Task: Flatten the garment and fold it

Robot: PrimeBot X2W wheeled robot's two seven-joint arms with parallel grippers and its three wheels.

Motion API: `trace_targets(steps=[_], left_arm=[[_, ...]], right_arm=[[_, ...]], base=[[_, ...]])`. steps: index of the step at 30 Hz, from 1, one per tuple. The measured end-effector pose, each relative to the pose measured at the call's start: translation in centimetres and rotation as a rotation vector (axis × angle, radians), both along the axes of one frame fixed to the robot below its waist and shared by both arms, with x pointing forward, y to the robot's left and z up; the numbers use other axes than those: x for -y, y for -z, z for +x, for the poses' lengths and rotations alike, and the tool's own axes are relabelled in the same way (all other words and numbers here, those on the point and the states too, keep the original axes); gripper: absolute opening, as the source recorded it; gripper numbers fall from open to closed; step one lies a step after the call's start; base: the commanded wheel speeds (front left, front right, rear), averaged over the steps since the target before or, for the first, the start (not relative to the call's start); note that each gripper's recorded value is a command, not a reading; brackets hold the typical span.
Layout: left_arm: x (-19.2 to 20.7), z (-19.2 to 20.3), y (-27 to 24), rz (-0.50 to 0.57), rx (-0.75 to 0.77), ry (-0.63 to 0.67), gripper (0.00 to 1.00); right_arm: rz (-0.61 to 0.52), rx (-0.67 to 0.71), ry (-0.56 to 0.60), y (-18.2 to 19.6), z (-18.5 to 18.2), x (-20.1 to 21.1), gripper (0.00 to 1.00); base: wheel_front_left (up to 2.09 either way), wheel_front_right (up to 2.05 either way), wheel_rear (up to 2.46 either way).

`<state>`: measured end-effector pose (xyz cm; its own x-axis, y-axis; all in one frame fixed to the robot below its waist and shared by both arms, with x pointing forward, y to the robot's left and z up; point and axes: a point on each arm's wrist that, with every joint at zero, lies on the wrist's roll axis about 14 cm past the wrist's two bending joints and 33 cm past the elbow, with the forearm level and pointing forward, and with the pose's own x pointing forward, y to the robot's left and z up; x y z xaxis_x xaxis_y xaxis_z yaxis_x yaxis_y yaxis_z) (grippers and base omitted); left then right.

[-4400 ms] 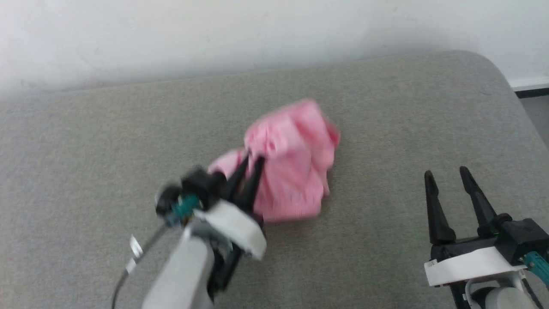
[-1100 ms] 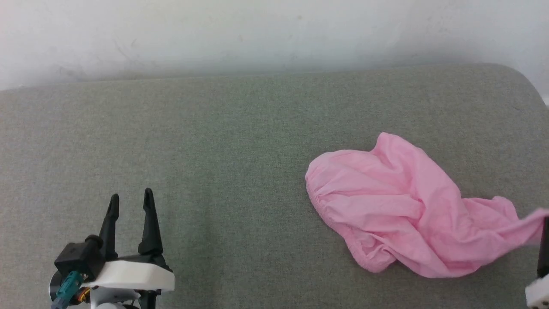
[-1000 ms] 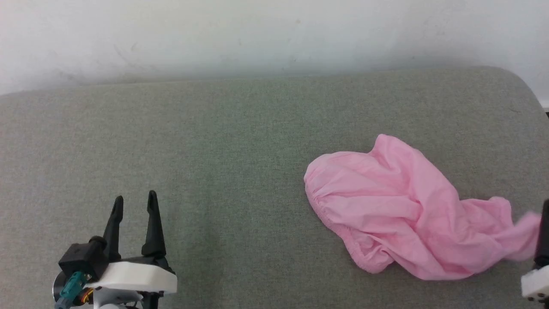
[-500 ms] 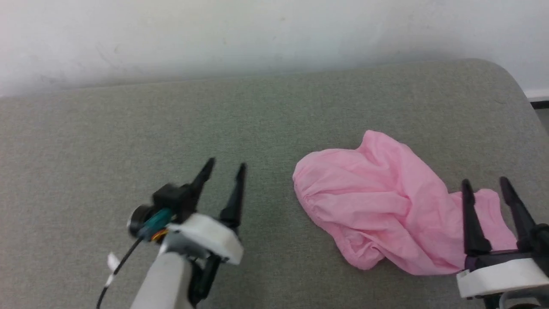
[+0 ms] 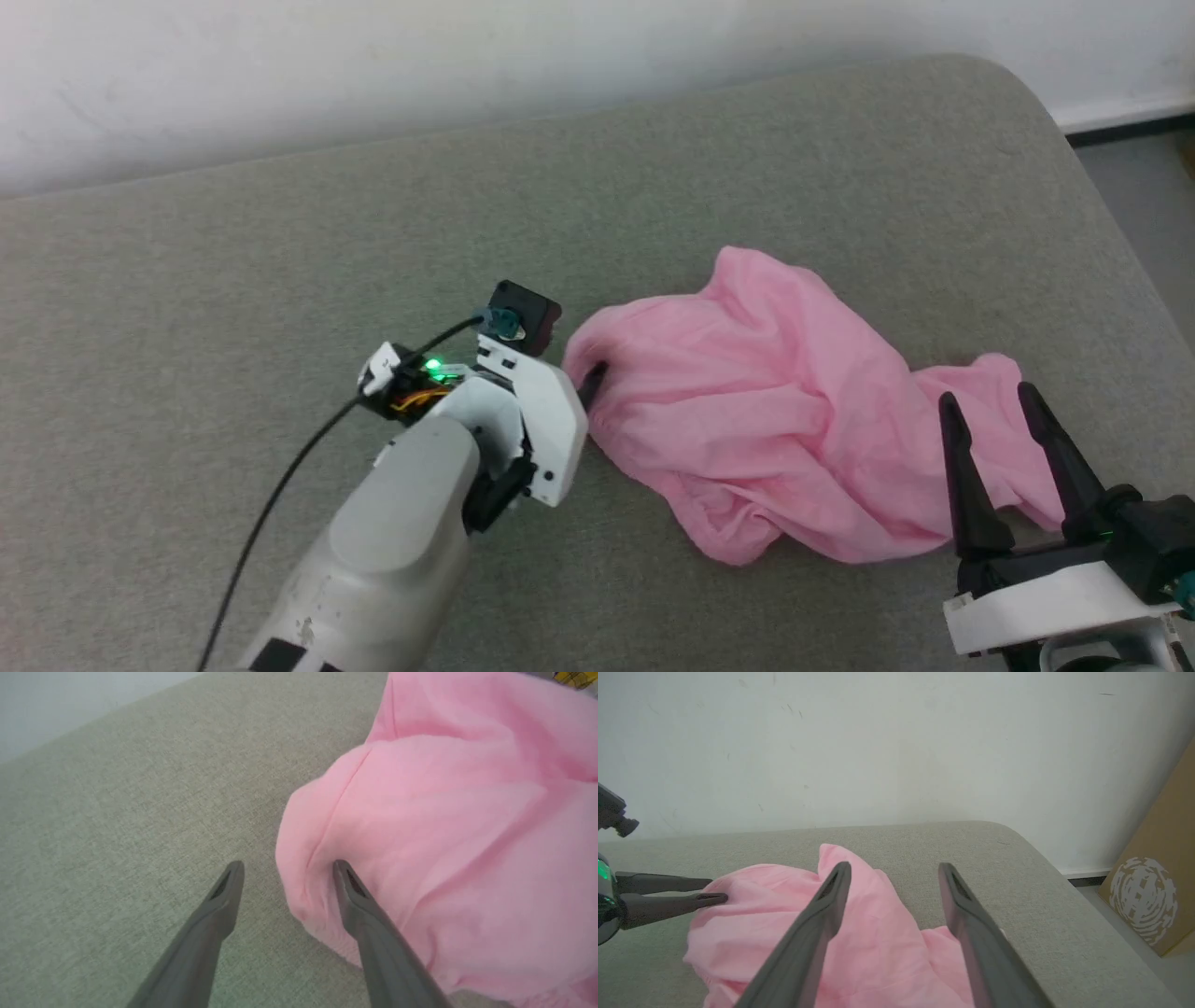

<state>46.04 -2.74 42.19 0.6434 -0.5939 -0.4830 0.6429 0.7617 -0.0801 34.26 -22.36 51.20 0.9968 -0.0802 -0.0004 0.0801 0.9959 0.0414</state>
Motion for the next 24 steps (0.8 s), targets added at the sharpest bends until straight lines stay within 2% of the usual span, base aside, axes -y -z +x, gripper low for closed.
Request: trace_targets(steps=[4,7,8,9,10,14,17,21,24], left_arm=[[-0.7,-0.4,3.9,0.145,-0.142,0.042,1.0],[0.3,-0.5,4.3,0.194,-0.199,0.089,1.0],[0.5,-0.6,4.4,0.202,-0.208,0.103,0.78],[0.5,-0.6,4.3,0.216,-0.204,0.119,0.34],[0.6,-0.6,4.1,0.216,-0.196,0.129,0.0],[0.0,-0.1,2.8,0.191,-0.114,0.138,0.0],[-1.8,1.1,0.5,0.141,-0.017,0.094,0.0],[-5.1,1.8,-3.2,0.034,0.089,-0.046,0.0],[-9.5,0.6,-4.0,-0.002,0.1,-0.194,0.0]], right_arm=[[0.015,-0.034,0.03,1.3,-0.4,0.8,1.0],[0.024,-0.038,0.049,1.7,-0.5,1.3,1.0],[0.024,-0.042,0.053,1.8,-0.5,1.5,1.0],[0.025,-0.046,0.055,1.9,-0.5,1.5,1.0],[0.026,-0.048,0.055,2.0,-0.4,1.5,1.0],[0.029,-0.048,0.05,2.1,-0.3,1.4,1.0],[0.031,-0.034,0.038,1.8,-0.1,1.1,1.0],[0.037,-0.018,0.018,1.3,0.1,0.6,1.0],[0.043,-0.011,-0.003,1.2,0.3,0.0,1.0]], base=[[0.0,0.0,0.0],[0.0,0.0,0.0],[0.0,0.0,0.0],[0.0,0.0,0.0],[0.0,0.0,0.0],[0.0,0.0,0.0],[0.0,0.0,0.0],[0.0,0.0,0.0],[0.0,0.0,0.0]])
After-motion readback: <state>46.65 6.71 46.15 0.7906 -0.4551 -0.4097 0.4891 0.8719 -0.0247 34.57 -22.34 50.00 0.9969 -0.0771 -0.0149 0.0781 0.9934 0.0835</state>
